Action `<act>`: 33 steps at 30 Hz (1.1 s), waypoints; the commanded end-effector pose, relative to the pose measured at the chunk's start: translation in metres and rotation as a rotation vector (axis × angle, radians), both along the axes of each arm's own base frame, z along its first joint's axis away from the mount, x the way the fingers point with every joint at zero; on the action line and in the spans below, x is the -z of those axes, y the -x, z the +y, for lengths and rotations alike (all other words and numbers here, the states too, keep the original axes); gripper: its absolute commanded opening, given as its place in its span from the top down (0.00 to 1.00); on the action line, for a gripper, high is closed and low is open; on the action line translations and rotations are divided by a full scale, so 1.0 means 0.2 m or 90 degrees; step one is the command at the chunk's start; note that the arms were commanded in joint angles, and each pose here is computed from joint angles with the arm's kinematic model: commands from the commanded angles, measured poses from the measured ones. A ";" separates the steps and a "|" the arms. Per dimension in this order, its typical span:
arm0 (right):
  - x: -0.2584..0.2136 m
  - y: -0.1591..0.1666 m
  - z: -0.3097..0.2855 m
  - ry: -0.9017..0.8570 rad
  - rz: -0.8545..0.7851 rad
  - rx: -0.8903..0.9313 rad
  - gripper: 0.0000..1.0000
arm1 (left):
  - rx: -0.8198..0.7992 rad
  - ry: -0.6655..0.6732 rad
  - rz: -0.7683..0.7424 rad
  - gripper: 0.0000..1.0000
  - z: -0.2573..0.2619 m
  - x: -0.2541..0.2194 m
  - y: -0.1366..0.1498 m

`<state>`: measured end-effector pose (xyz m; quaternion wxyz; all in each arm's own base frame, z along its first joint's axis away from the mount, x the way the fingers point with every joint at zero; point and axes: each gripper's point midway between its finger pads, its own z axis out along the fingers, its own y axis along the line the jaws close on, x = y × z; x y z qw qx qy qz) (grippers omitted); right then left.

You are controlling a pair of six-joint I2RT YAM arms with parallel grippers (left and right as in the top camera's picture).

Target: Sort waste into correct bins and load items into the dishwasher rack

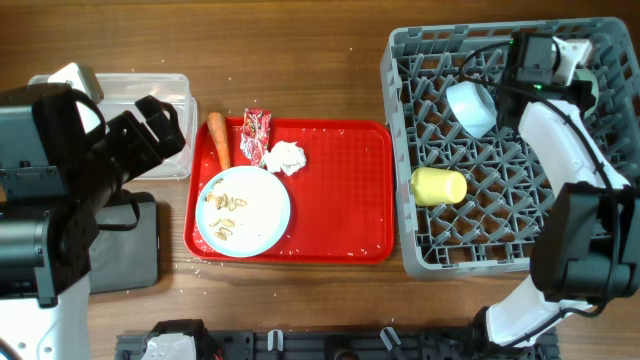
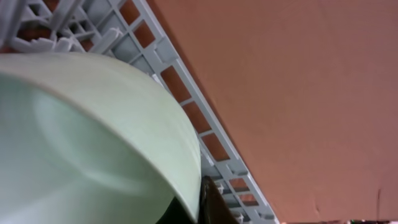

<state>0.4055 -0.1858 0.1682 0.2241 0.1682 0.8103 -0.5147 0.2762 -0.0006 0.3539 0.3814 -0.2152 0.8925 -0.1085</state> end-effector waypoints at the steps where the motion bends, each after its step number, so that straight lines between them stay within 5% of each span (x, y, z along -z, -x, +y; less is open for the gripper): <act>1: 0.07 -0.04 0.09 -0.021 0.006 -0.023 0.90 | -0.004 0.000 -0.001 0.00 0.01 0.00 -0.01; 6: 0.12 0.00 0.21 -0.043 0.042 -0.042 0.75 | -0.004 0.000 -0.001 0.00 0.01 0.00 -0.01; 8: 0.16 0.02 0.25 -0.087 0.045 -0.051 0.46 | -0.004 0.000 -0.001 0.00 0.01 0.00 -0.01; 12: 0.09 0.04 0.31 -0.167 -0.020 -0.064 0.29 | -0.004 0.000 -0.001 0.00 0.01 0.00 -0.01; 23: -0.41 0.05 0.76 -0.344 -0.196 -0.297 0.28 | -0.004 0.000 -0.001 0.00 0.01 0.00 -0.01; 33: -0.36 0.12 1.36 -0.561 -0.118 -0.522 0.27 | -0.004 0.000 -0.001 0.00 0.01 0.00 -0.01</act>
